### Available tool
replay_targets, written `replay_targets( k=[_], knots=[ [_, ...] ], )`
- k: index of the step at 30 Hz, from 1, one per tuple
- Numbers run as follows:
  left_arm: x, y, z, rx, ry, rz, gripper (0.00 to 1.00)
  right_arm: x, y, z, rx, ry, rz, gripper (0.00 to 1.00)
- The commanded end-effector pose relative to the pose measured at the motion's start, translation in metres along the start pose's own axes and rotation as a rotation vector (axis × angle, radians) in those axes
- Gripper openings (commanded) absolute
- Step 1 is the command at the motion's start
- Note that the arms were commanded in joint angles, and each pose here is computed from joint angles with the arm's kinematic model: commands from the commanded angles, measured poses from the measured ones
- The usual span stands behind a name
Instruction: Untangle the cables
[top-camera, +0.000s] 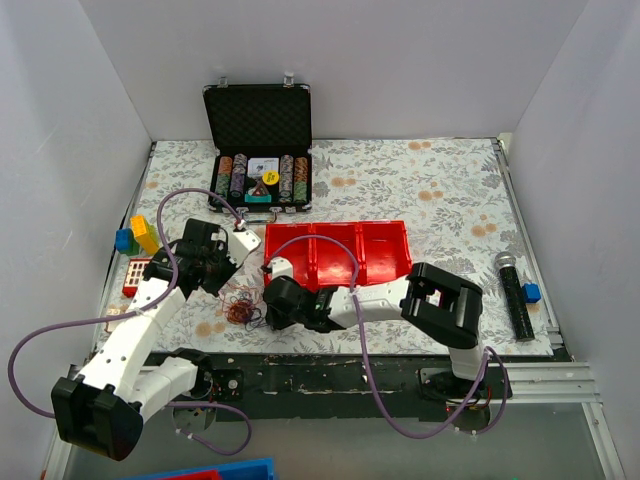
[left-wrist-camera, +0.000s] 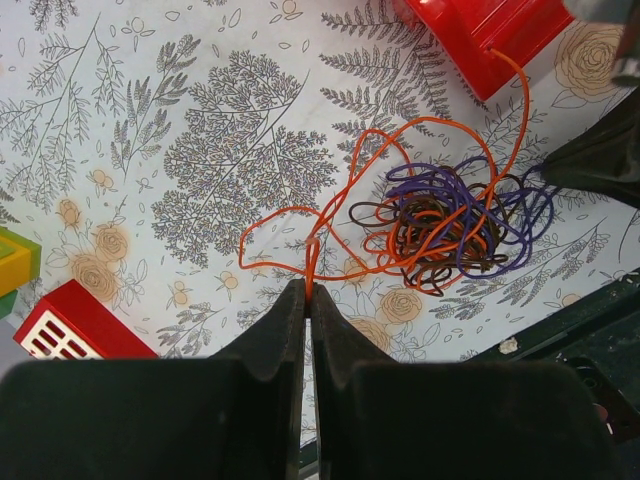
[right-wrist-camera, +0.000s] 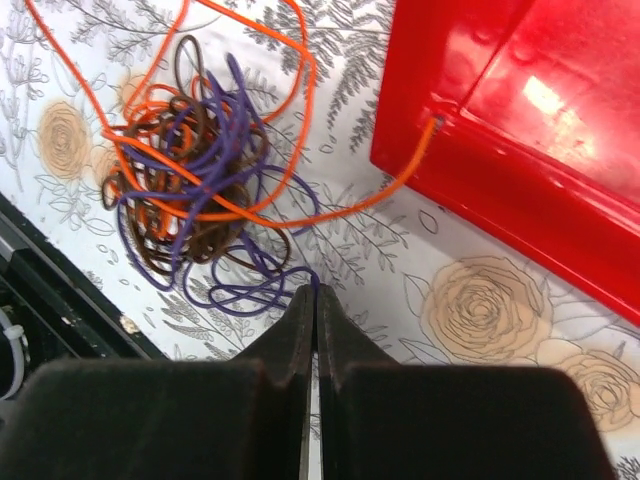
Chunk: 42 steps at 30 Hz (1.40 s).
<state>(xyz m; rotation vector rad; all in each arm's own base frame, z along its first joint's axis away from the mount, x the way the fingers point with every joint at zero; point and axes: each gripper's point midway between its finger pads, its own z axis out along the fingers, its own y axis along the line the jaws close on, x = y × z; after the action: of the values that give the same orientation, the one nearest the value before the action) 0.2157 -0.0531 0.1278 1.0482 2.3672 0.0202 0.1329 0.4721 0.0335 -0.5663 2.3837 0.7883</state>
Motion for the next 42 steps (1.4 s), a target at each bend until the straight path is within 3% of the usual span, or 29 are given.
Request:
replay_targets(
  k=[1, 9, 21, 29, 39, 42],
  knots=[
    [-0.008, 0.005, -0.004, -0.021, -0.029, -0.006, 0.0, 0.0, -0.025, -0.023, 0.088, -0.019, 0.03, 0.01],
    [0.011, 0.015, 0.011, -0.102, 0.02, 0.035, 0.0, 0.029, -0.105, -0.117, 0.272, -0.071, 0.148, 0.01],
    [0.047, 0.028, 0.032, -0.213, 0.098, 0.163, 0.0, 0.069, -0.21, -0.242, 0.497, -0.193, 0.468, 0.01],
    [0.003, 0.016, 0.016, -0.082, 0.007, 0.054, 0.0, 0.036, -0.204, -0.261, 0.457, -0.301, 0.446, 0.01],
    [-0.042, -0.007, -0.006, 0.09, -0.093, -0.033, 0.0, -0.054, -0.184, -0.296, 0.53, -0.506, 0.324, 0.01],
    [-0.049, -0.011, -0.013, 0.109, -0.117, -0.041, 0.0, -0.078, -0.191, -0.289, 0.577, -0.507, 0.297, 0.01]
  ],
)
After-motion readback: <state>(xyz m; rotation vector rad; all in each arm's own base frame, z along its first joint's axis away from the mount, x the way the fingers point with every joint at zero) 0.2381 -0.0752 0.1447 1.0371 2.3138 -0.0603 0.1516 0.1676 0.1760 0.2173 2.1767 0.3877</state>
